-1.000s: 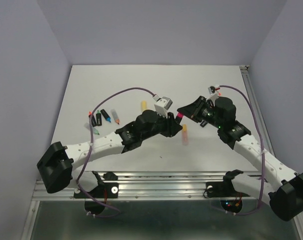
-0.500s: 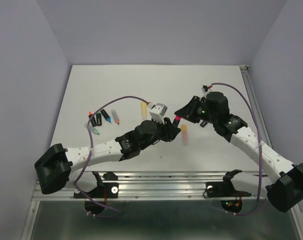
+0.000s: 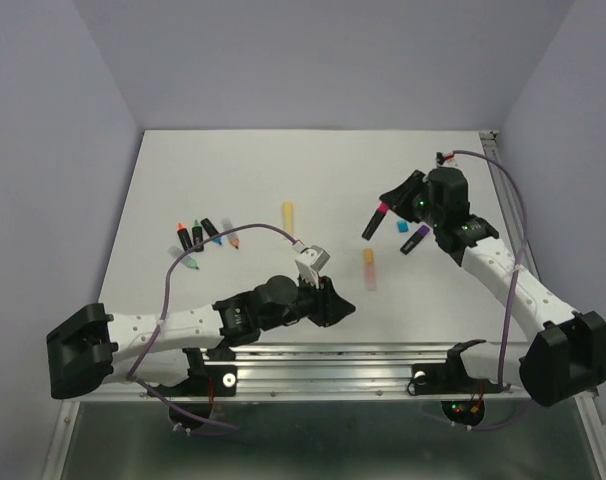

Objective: Open the pen caps

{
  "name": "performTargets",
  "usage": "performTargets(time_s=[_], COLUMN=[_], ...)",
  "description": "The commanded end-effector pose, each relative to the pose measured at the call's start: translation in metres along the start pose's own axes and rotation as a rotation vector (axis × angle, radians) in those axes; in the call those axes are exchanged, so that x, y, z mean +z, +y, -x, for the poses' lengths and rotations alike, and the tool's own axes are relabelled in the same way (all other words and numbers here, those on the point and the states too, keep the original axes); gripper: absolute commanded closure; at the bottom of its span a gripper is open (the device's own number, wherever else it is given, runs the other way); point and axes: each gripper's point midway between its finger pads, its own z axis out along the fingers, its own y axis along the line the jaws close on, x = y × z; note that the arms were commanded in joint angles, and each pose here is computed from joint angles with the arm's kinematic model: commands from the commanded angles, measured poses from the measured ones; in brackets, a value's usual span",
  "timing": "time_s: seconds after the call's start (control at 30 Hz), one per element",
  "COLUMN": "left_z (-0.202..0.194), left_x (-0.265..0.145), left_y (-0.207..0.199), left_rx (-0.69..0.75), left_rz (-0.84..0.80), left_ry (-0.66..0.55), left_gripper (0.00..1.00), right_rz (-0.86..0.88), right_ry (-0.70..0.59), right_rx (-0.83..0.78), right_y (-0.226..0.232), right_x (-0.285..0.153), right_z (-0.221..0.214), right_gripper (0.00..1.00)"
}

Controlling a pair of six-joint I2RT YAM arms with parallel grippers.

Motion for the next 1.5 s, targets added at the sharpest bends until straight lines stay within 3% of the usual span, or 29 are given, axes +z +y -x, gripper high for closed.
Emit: performTargets(time_s=[0.0, 0.17, 0.2, 0.27, 0.33, 0.4, 0.63, 0.77, 0.9, 1.17, 1.47], left_z=[-0.017, -0.005, -0.003, 0.009, 0.017, 0.019, 0.059, 0.083, 0.097, 0.114, 0.113], left_x=[-0.015, -0.015, -0.015, -0.016, -0.016, -0.017, -0.013, -0.005, 0.006, 0.018, -0.001], left_y=[-0.029, -0.022, -0.022, -0.024, -0.03, -0.036, -0.04, -0.012, -0.008, -0.036, -0.071], left_rx=[0.008, 0.004, 0.006, 0.007, 0.009, 0.032, 0.083, 0.109, 0.235, 0.259, 0.205], left_rz=[-0.134, -0.081, -0.074, -0.052, -0.068, -0.104, -0.053, 0.161, 0.218, 0.056, -0.291], left_ry=[0.081, 0.032, 0.031, 0.005, -0.016, -0.011, -0.097, -0.165, -0.174, -0.177, -0.137], left_gripper=[1.0, 1.0, 0.74, 0.44, 0.19, 0.02, 0.01, 0.01, 0.01, 0.01, 0.01], right_rz=[-0.041, 0.145, 0.185, 0.328, 0.444, 0.563, 0.705, 0.42, 0.469, 0.738, 0.846], right_ry=[-0.395, -0.314, -0.298, -0.213, -0.171, -0.108, 0.037, 0.025, 0.025, 0.115, 0.154], right_rx=[-0.081, -0.106, -0.121, -0.167, -0.18, -0.194, -0.172, -0.037, -0.038, -0.102, -0.118], right_y=[0.008, 0.037, 0.043, 0.061, 0.07, 0.085, 0.093, 0.053, 0.059, 0.095, 0.108], right_x=[-0.017, -0.026, -0.03, -0.041, -0.05, -0.064, -0.09, -0.066, -0.073, -0.112, -0.128], right_z=[0.11, 0.09, 0.086, 0.061, 0.042, 0.025, -0.011, -0.007, -0.01, -0.028, -0.036], right_gripper=[0.99, 0.99, 0.99, 0.99, 0.99, 0.99, 0.99, 0.99, 0.99, 0.99, 0.99])
